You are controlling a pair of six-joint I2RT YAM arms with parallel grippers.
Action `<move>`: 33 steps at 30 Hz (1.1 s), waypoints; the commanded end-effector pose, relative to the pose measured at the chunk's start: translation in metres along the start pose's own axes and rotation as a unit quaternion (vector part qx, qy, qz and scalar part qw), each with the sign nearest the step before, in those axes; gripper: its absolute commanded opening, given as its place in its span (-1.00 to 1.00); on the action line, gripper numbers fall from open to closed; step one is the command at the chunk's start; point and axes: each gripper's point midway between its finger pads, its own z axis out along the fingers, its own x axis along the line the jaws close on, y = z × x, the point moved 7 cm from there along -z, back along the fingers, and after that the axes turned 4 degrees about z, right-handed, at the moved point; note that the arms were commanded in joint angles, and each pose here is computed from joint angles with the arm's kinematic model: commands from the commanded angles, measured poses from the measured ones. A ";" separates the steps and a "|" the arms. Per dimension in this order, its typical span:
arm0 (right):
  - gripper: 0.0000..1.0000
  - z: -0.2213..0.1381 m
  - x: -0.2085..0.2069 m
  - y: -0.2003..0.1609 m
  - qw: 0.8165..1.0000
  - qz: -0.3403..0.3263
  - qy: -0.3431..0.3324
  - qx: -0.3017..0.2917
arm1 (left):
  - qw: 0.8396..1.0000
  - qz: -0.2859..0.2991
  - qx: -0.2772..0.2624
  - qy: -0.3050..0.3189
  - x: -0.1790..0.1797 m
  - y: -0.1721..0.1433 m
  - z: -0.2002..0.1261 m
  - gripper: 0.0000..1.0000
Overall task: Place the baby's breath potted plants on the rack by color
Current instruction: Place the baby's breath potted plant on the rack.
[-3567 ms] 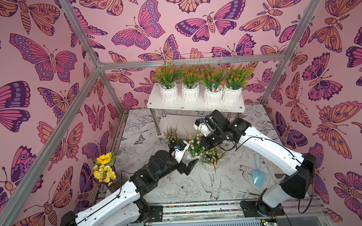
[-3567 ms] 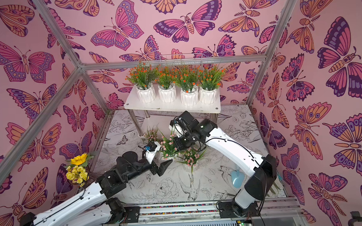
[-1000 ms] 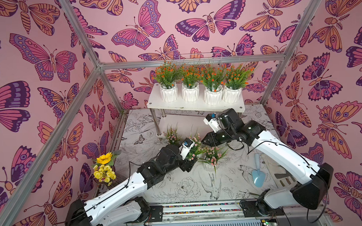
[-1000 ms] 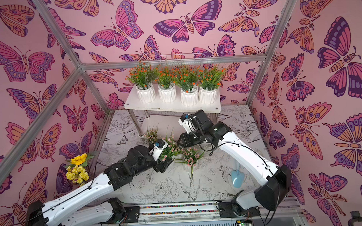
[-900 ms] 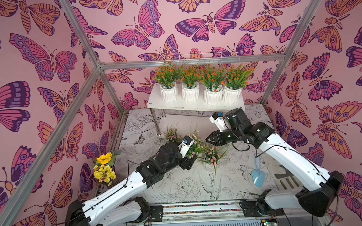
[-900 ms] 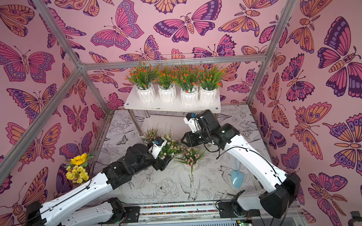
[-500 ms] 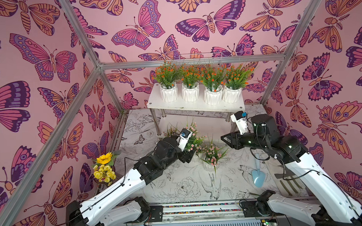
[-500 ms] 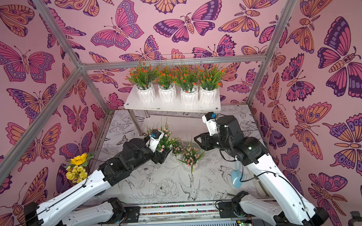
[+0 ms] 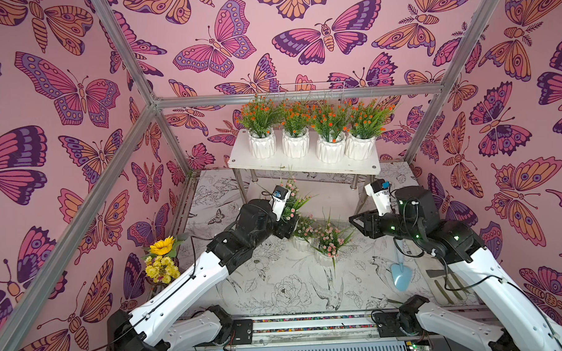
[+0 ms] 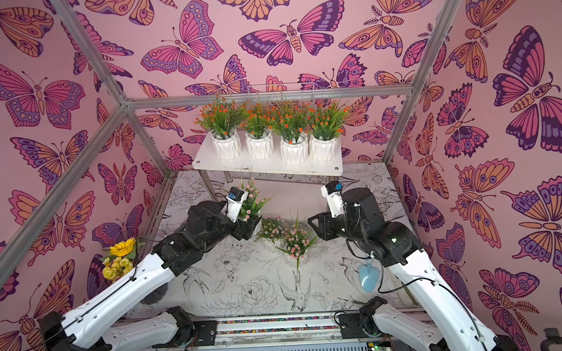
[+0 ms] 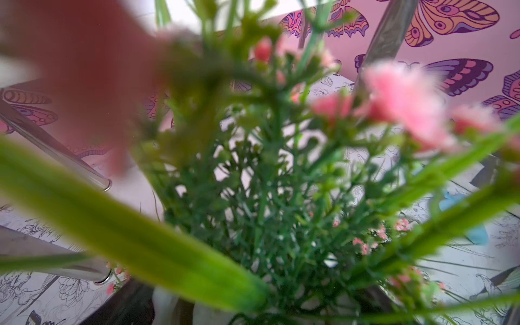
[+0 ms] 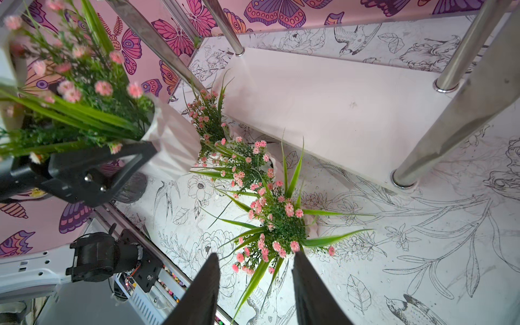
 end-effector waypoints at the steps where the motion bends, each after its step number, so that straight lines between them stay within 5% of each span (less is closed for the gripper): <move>1: -0.11 -0.005 -0.004 -0.003 1.000 0.010 -0.012 -0.006 | 0.999 -0.016 -0.051 0.002 0.009 0.027 0.004 0.42; 16: -0.10 -0.012 -0.011 -0.016 1.000 0.015 -0.022 -0.013 | 0.997 -0.060 -0.047 0.025 0.043 0.016 0.072 0.37; 33: -0.10 -0.013 -0.017 -0.021 0.999 0.008 -0.039 -0.012 | 0.993 -0.101 -0.035 0.051 0.065 0.004 0.111 0.34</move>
